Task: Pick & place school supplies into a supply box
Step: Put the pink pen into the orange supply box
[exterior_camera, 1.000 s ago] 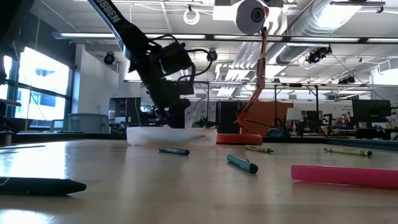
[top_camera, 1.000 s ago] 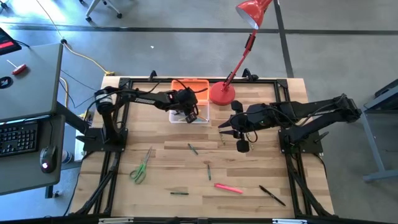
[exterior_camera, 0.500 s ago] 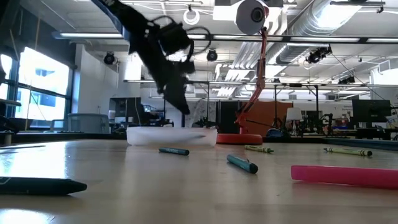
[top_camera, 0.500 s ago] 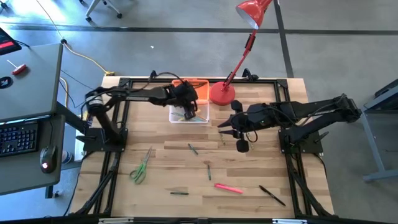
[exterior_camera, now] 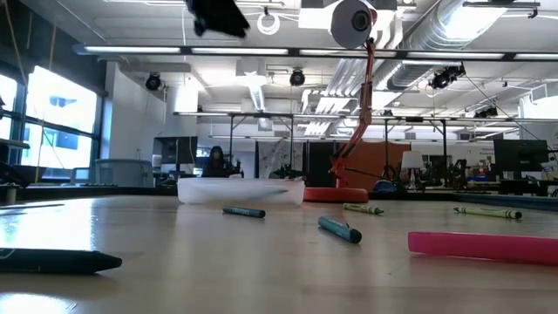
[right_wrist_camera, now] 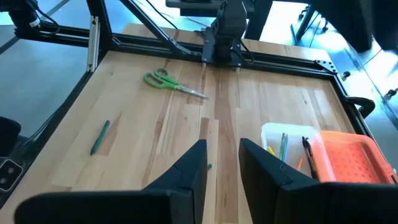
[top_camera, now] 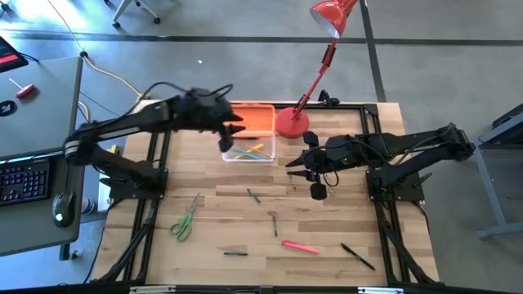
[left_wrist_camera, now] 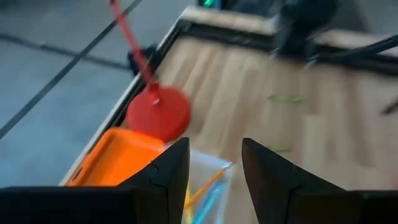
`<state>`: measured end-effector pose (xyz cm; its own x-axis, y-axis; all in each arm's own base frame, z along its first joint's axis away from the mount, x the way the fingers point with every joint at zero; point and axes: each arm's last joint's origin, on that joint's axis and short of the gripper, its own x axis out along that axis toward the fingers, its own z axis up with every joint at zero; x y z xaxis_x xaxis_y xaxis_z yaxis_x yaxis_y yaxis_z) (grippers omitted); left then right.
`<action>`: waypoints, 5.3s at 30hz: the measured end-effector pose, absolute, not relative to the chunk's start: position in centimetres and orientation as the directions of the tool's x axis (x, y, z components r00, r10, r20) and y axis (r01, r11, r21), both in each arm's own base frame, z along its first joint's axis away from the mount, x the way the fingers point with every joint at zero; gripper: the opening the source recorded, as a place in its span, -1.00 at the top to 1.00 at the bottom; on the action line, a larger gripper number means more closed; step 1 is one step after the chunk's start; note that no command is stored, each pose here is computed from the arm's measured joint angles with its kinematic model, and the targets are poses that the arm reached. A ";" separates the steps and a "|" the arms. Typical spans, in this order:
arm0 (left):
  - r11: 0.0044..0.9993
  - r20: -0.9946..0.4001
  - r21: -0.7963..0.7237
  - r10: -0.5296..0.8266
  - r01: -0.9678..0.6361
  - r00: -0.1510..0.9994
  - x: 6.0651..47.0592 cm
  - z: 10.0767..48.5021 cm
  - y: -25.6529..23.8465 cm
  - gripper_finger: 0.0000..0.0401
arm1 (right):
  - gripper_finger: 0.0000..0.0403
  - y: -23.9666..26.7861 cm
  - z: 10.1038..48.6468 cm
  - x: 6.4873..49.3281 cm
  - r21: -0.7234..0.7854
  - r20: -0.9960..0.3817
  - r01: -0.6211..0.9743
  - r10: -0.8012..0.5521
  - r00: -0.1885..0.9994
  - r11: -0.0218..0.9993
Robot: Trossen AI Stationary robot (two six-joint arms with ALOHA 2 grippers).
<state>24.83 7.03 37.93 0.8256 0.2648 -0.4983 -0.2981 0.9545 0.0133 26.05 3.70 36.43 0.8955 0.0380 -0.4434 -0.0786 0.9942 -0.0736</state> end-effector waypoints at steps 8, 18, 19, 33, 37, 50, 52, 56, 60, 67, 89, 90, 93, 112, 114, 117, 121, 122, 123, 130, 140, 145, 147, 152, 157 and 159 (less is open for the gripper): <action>0.989 -0.390 -0.042 0.117 -0.144 0.913 20.4 41.2 1.9 0.12 | 0.63 3.7 36.4 26.0 -0.074 -0.443 -0.079 0.038 0.896 0.994; 0.995 -0.442 -0.082 0.013 -0.055 0.897 19.2 40.6 -1.9 0.12 | 0.63 3.8 37.8 26.8 -0.044 -0.291 -0.082 0.066 0.954 0.996; 0.995 -0.453 -0.082 0.020 -0.064 0.891 19.2 40.4 -2.2 0.12 | 0.63 3.9 38.3 26.9 -0.034 -0.245 -0.094 0.082 0.966 0.995; 0.991 -0.459 -0.104 0.029 -0.086 0.888 19.2 40.2 -4.5 0.12 | 0.63 10.3 36.4 24.3 0.169 -0.422 -0.028 0.098 0.901 0.985; 0.992 -0.487 -0.090 0.035 -0.090 0.873 18.9 39.9 -4.9 0.12 | 0.63 13.3 34.8 22.6 0.144 -0.496 0.140 -0.051 0.867 0.980; 0.985 -0.483 -0.039 0.131 -0.171 0.866 18.7 39.7 -5.4 0.12 | 0.63 20.3 26.5 24.4 0.029 -0.706 0.125 -0.068 0.705 0.992; 0.984 -0.483 -0.039 0.132 -0.172 0.866 18.7 39.7 -5.4 0.12 | 0.63 20.7 24.5 25.6 -0.064 -0.731 0.073 -0.097 0.675 0.995; 0.984 -0.482 -0.037 0.135 -0.174 0.866 18.7 39.7 -5.3 0.12 | 0.63 20.6 21.4 27.9 -0.068 -0.757 0.145 -0.146 0.637 0.987; 0.984 -0.482 -0.037 0.135 -0.174 0.866 18.7 39.7 -5.3 0.12 | 0.63 20.7 20.0 28.6 -0.015 -0.814 0.101 -0.070 0.577 0.995; 0.984 -0.490 -0.032 0.138 -0.175 0.861 18.6 39.6 -5.3 0.12 | 0.63 23.3 21.9 25.8 -0.033 -0.711 0.125 -0.111 0.695 0.992; 0.971 -0.497 -0.054 0.175 -0.232 0.850 18.5 39.5 -5.2 0.12 | 0.36 23.0 12.3 22.3 0.120 -0.480 0.125 -0.053 0.876 0.985; 0.971 -0.497 -0.054 0.175 -0.232 0.850 18.5 39.5 -5.2 0.12 | 0.35 23.0 12.2 22.3 0.121 -0.473 0.110 -0.040 0.880 0.986; 0.971 -0.497 -0.054 0.175 -0.232 0.850 18.5 39.5 -5.2 0.12 | 0.35 22.9 12.1 22.3 0.110 -0.470 0.104 -0.040 0.882 0.988; 0.969 -0.513 -0.019 0.203 -0.247 0.834 18.4 39.3 -5.1 0.12 | 0.35 24.3 6.8 24.7 0.025 -0.486 0.194 -0.158 0.859 0.981; 0.969 -0.518 -0.016 0.204 -0.247 0.831 18.3 39.2 -5.1 0.12 | 0.35 24.2 6.2 25.0 0.040 -0.488 0.204 -0.159 0.858 0.978; 0.969 -0.533 -0.004 0.208 -0.248 0.820 18.2 39.0 -5.0 0.12 | 0.35 24.1 4.9 25.0 0.055 -0.502 0.226 -0.169 0.848 0.972; 0.969 -0.545 0.007 0.212 -0.249 0.811 18.1 38.9 -5.0 0.12 | 0.36 23.9 3.2 24.7 0.031 -0.464 0.300 -0.252 0.849 0.953; 0.969 -0.546 0.008 0.213 -0.249 0.810 18.1 38.9 -5.0 0.12 | 0.38 23.9 2.8 24.6 0.027 -0.455 0.311 -0.266 0.850 0.950; 0.969 -0.545 0.007 0.212 -0.249 0.811 18.1 38.9 -5.0 0.12 | 0.41 23.9 2.6 24.6 0.021 -0.446 0.322 -0.280 0.850 0.946; 0.967 -0.542 0.010 0.218 -0.254 0.811 18.1 38.9 -5.0 0.12 | 0.83 23.8 4.2 25.1 -0.033 -0.449 0.251 -0.239 0.861 0.967; 0.957 -0.526 0.030 0.259 -0.287 0.810 18.1 39.0 -4.8 0.12 | 0.82 17.4 15.8 29.0 -0.452 -0.330 0.210 -0.382 0.863 0.867; 0.957 -0.522 0.027 0.260 -0.289 0.813 18.1 39.0 -4.8 0.12 | 0.80 8.3 20.0 32.7 -0.500 -0.270 0.273 -0.447 0.853 0.822; 0.955 -0.519 0.030 0.266 -0.294 0.812 18.1 39.1 -4.8 0.12 | 0.83 4.3 20.3 34.0 -0.461 -0.254 0.256 -0.403 0.879 0.850; 0.950 -0.522 0.047 0.286 -0.308 0.804 18.1 39.0 -4.8 0.12 | 0.83 -4.6 19.1 36.3 -0.387 -0.243 0.269 -0.379 0.893 0.882; 0.951 -0.532 0.055 0.287 -0.305 0.797 18.0 38.9 -4.7 0.12 | 0.82 -8.8 17.2 39.6 -0.366 -0.282 0.253 -0.366 0.887 0.895; 0.946 -0.538 0.073 0.303 -0.315 0.787 17.9 38.8 -4.7 0.12 | 0.82 -9.5 16.4 41.3 -0.374 -0.324 0.211 -0.341 0.883 0.903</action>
<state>17.89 -4.65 38.78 0.7865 0.3034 -0.5379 -0.3152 0.9462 0.0728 41.27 -9.55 16.38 0.8825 -0.3409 -0.3239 0.2114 0.9029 -0.3742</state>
